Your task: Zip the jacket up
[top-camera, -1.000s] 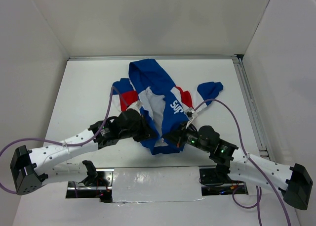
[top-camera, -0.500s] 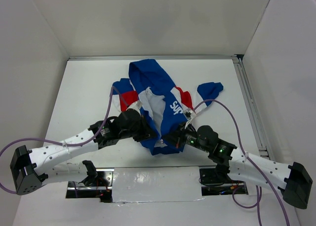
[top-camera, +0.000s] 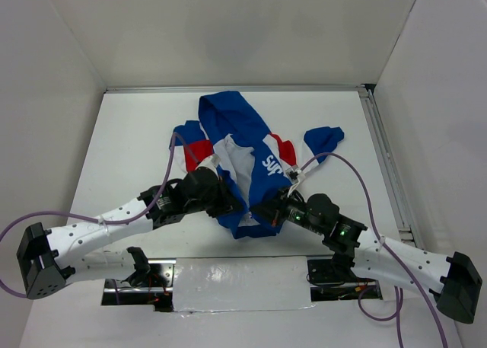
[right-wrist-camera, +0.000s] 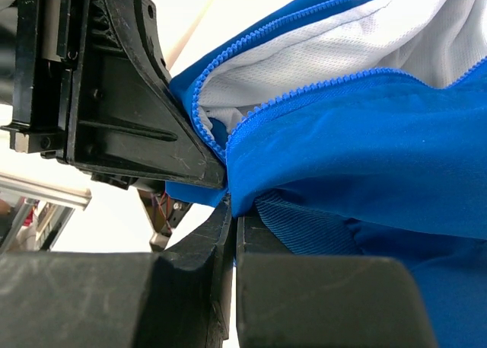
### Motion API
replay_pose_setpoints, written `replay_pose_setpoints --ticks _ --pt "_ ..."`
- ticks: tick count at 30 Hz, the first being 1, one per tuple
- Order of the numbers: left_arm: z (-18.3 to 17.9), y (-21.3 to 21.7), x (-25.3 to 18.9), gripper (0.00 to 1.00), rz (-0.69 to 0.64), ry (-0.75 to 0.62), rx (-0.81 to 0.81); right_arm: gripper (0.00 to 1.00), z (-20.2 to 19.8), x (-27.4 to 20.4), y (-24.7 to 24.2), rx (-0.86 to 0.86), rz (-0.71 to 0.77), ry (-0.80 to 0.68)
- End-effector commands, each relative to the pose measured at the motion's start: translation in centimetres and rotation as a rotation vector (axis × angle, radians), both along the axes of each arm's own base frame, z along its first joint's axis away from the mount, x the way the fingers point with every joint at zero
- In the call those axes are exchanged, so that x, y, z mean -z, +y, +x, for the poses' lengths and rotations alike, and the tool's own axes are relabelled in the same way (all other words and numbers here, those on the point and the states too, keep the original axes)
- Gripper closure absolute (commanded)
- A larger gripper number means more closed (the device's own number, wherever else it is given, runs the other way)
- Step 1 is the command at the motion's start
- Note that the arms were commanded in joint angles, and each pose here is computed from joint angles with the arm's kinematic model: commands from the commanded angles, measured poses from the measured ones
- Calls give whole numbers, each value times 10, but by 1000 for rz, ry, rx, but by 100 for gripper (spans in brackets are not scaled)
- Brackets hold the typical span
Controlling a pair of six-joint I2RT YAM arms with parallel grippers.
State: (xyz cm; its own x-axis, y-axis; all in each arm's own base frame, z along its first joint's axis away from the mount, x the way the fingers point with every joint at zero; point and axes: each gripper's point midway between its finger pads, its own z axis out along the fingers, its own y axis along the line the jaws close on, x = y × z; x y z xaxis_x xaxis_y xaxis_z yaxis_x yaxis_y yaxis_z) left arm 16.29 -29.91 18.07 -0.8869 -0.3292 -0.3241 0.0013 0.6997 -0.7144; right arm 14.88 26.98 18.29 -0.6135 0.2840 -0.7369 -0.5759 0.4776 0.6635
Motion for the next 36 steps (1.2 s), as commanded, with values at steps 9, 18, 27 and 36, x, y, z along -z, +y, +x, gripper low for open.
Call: replay_pose_setpoints --ticks 9,18,27,36 --pt "0 -7 -17 100 -69 -35 9 100 5 -24 0 4 91 -33" --pt "2 -6 -13 100 -60 -42 0 100 1 -24 5 -35 79 -32" --pt "4 -5 -12 100 -59 -52 -5 100 -1 -26 6 -56 88 -26" --pt "1 -6 -17 100 -80 -69 20 100 3 -22 2 -31 89 -8"
